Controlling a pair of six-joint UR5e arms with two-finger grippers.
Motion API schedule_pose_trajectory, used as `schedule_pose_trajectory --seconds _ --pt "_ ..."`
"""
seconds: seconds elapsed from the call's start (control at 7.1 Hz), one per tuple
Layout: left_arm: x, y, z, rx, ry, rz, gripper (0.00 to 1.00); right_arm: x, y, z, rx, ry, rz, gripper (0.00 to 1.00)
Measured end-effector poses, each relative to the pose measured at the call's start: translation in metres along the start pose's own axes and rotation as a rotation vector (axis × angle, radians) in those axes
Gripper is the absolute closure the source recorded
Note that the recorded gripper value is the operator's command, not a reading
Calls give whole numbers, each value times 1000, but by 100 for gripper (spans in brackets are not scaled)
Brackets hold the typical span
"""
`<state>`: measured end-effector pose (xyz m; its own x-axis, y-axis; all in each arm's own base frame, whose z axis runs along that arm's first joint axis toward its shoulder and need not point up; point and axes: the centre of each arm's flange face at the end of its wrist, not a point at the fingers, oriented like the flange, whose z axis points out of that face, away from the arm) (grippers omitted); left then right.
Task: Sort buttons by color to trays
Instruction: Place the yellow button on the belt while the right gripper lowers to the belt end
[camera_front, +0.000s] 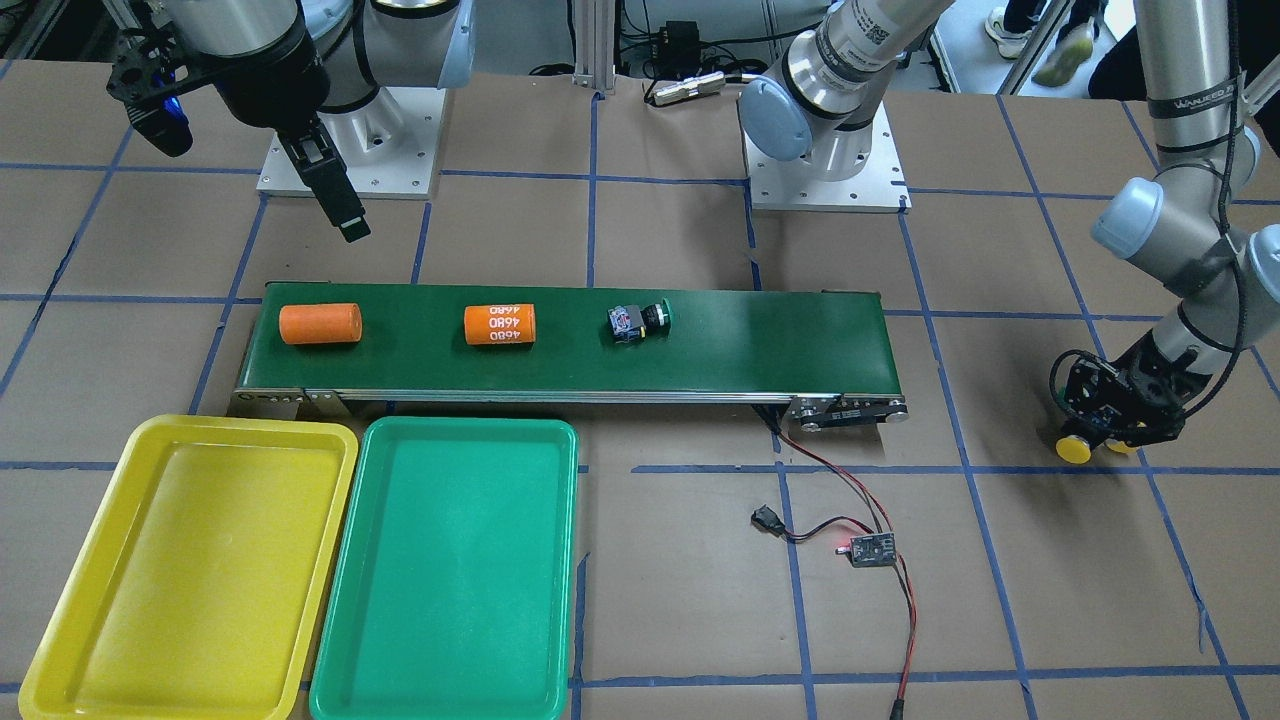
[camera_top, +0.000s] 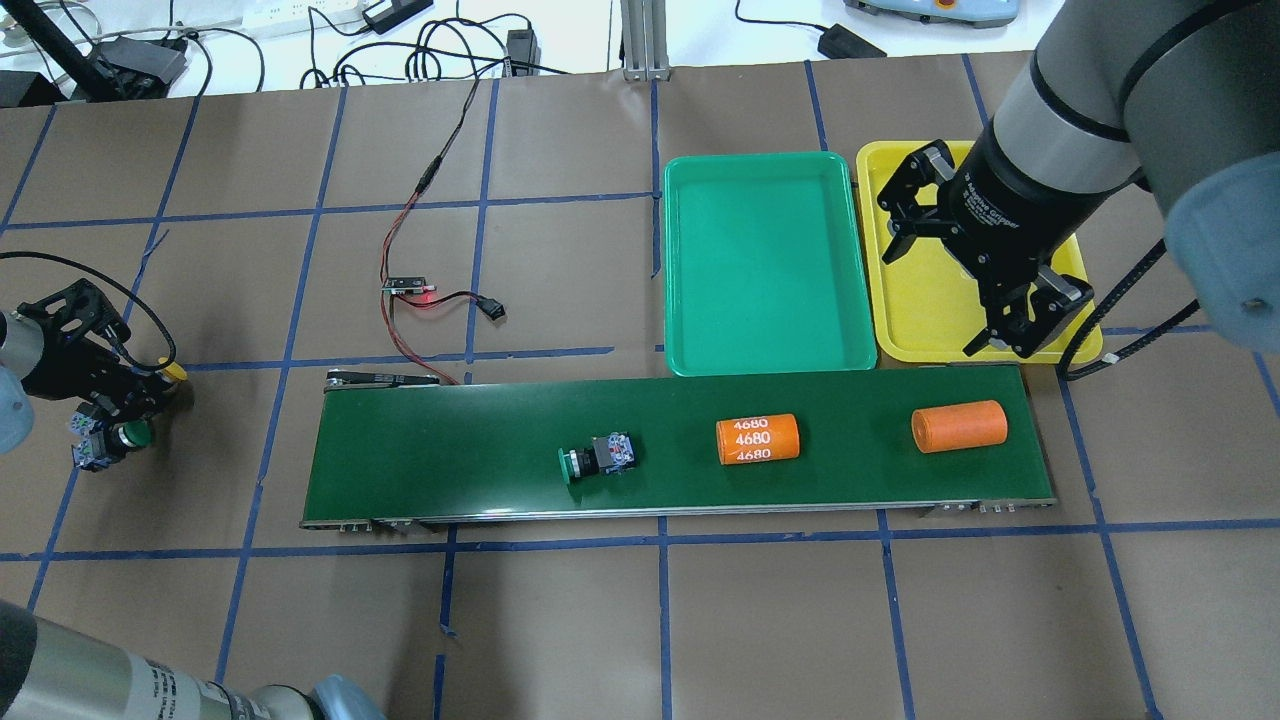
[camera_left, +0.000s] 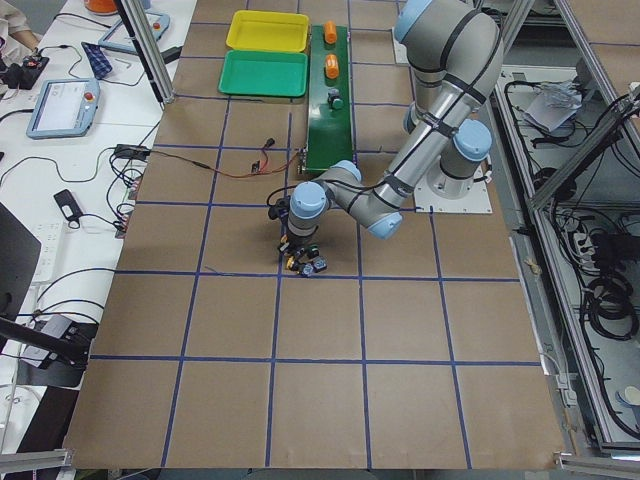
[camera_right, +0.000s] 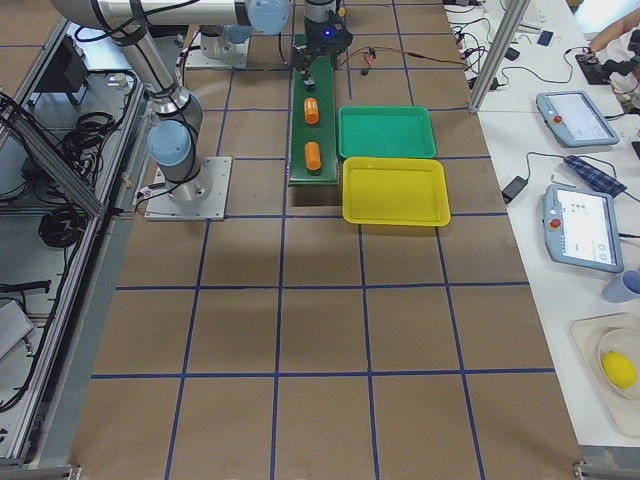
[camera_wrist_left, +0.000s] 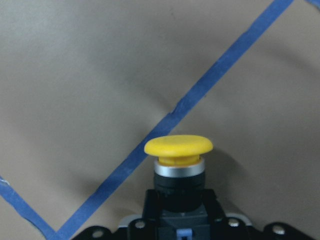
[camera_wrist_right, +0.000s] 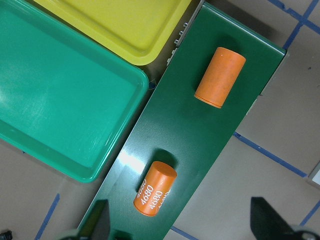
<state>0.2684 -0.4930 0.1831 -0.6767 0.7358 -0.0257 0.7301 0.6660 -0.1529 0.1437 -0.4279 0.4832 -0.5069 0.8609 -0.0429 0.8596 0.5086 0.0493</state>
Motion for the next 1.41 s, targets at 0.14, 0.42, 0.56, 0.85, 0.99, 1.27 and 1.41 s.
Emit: schedule_pose_trajectory --seconds 0.14,0.42,0.56,0.85,0.99,1.27,1.41 --pt "10 -27 -11 1 30 41 92 0 -1 -1 5 -3 -4 0" --pt "54 -96 -38 -1 115 160 100 -1 -8 -1 17 -10 2 0" --pt "87 -135 -53 -4 149 240 100 0 -12 0 20 -12 10 0" --pt "166 -205 -73 -23 172 431 100 0 -14 3 18 -7 47 0" --pt "208 -224 -73 -33 183 510 100 2 -14 11 7 3 79 0" --pt "282 -242 -63 -43 203 636 14 5 -12 28 -15 18 108 0" --pt "306 -247 -61 -47 198 673 0 6 -11 34 -21 25 120 0"
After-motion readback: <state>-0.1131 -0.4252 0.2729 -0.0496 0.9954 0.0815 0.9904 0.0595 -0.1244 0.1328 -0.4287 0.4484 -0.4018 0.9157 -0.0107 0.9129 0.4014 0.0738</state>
